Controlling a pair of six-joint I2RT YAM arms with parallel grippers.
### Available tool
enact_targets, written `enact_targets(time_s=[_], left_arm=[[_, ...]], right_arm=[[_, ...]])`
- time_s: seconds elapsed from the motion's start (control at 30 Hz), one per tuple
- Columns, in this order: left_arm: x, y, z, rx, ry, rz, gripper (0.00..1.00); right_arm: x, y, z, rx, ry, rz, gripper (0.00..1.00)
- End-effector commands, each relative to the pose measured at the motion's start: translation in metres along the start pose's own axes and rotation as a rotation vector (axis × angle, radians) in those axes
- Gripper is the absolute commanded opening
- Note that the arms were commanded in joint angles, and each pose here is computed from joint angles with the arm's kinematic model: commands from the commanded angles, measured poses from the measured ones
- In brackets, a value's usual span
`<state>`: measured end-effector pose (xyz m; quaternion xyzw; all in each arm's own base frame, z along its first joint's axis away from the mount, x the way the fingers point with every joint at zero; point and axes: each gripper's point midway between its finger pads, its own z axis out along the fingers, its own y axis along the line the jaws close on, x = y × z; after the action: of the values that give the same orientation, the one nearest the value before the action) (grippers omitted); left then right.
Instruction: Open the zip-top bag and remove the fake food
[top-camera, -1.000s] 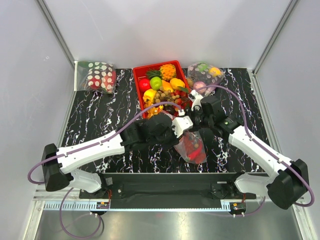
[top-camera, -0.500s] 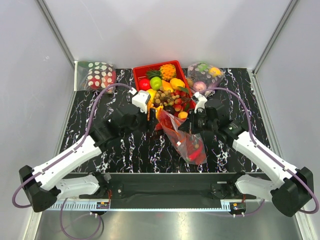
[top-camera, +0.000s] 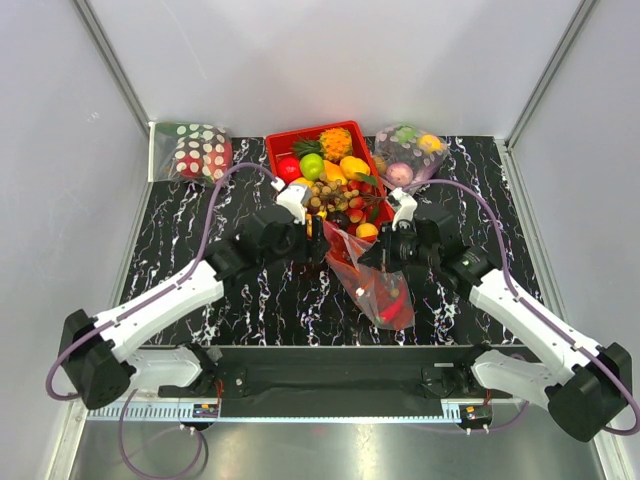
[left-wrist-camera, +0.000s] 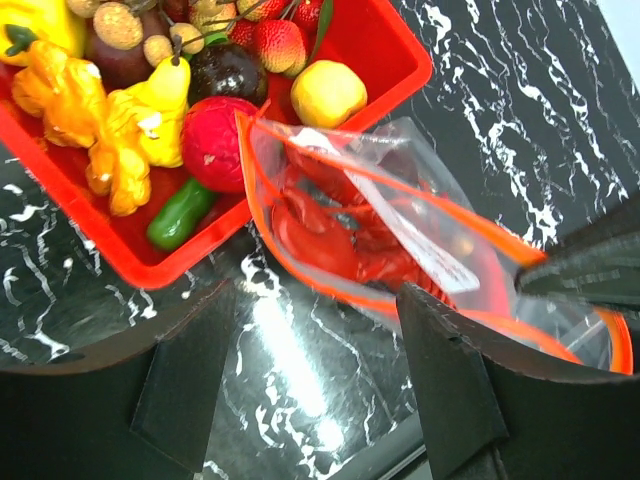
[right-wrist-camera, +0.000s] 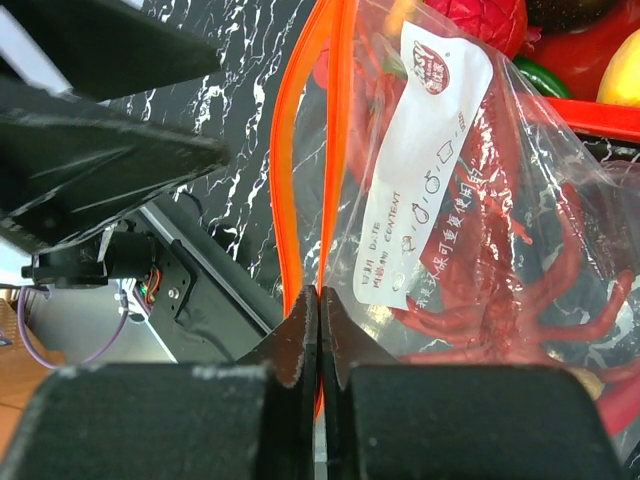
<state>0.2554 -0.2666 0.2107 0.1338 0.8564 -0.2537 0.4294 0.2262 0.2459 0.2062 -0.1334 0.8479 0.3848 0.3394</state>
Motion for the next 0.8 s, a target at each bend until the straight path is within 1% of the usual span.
enact_targets(time_s=[0.0, 0.17, 0.23, 0.27, 0.33, 0.37, 0.53, 0.67, 0.77], left_arm=[[-0.013, -0.013, 0.012, 0.061, -0.042, -0.035, 0.71], [0.011, -0.013, 0.024, 0.075, 0.043, -0.036, 0.67], [0.016, -0.011, 0.024, 0.071, 0.055, -0.036, 0.66], [0.019, -0.009, 0.024, 0.068, 0.062, -0.035, 0.62], [0.022, -0.007, 0.021, 0.067, 0.065, -0.032, 0.52], [0.023, -0.007, 0.020, 0.065, 0.067, -0.030, 0.42], [0.031, -0.002, 0.012, 0.060, 0.078, -0.022, 0.26], [0.041, 0.007, 0.010, 0.033, 0.098, -0.005, 0.22], [0.047, 0.016, 0.009, -0.006, 0.109, 0.006, 0.22]], right_arm=[[-0.011, 0.014, -0.006, -0.052, -0.053, -0.052, 0.00], [-0.015, 0.011, -0.012, -0.019, -0.078, -0.060, 0.00], [-0.018, 0.009, -0.014, -0.004, -0.089, -0.063, 0.00], [-0.018, 0.009, -0.014, -0.002, -0.091, -0.067, 0.00], [-0.022, 0.006, -0.017, 0.028, -0.102, -0.072, 0.00], [-0.025, 0.005, -0.018, 0.041, -0.109, -0.076, 0.00], [-0.032, -0.017, -0.028, 0.186, -0.133, -0.093, 0.00], [-0.039, -0.024, -0.039, 0.250, -0.159, -0.101, 0.00], [-0.047, -0.019, -0.047, 0.252, -0.189, -0.105, 0.00]])
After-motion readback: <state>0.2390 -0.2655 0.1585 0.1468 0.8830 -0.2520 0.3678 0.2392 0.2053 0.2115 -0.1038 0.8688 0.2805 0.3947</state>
